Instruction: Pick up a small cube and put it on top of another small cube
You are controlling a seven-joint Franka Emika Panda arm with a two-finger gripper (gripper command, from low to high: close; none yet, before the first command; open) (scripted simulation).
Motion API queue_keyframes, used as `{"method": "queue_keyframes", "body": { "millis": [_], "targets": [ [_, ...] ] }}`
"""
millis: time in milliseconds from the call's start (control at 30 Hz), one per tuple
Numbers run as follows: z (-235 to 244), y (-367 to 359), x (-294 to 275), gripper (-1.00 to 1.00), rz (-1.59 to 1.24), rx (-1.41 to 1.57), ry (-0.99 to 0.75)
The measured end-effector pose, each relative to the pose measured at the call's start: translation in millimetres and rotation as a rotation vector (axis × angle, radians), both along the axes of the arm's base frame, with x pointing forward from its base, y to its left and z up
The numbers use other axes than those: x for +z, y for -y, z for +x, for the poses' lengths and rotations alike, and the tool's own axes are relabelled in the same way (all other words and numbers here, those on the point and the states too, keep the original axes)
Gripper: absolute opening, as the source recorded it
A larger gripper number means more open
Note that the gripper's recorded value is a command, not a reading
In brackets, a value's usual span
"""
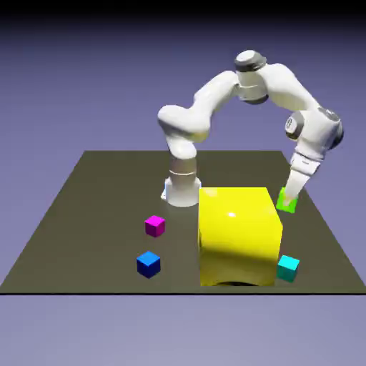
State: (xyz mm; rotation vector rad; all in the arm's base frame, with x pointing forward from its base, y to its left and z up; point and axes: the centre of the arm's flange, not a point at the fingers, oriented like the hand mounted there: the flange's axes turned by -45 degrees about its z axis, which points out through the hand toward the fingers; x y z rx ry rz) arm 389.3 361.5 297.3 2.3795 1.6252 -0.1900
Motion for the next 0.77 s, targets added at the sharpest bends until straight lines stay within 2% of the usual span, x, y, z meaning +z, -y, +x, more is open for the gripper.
{"method": "queue_keyframes", "body": {
  "millis": [333,467,567,600,667,767],
  "targets": [
    [88.2,10.9,-28.5,-1.00,0.068,0.100,-0.036],
    [90.2,11.7,-47.7,-1.00,0.119,0.136,-0.106],
    [88.6,18.9,-111.7,-1.00,0.119,0.136,-0.106],
    [88.3,20.0,-117.0,1.00,0.119,0.136,-0.106],
    [88.4,20.0,-116.9,1.00,0.118,0.136,-0.105],
    [90.3,12.0,-52.8,1.00,0.118,0.137,-0.105]
  ]
}}
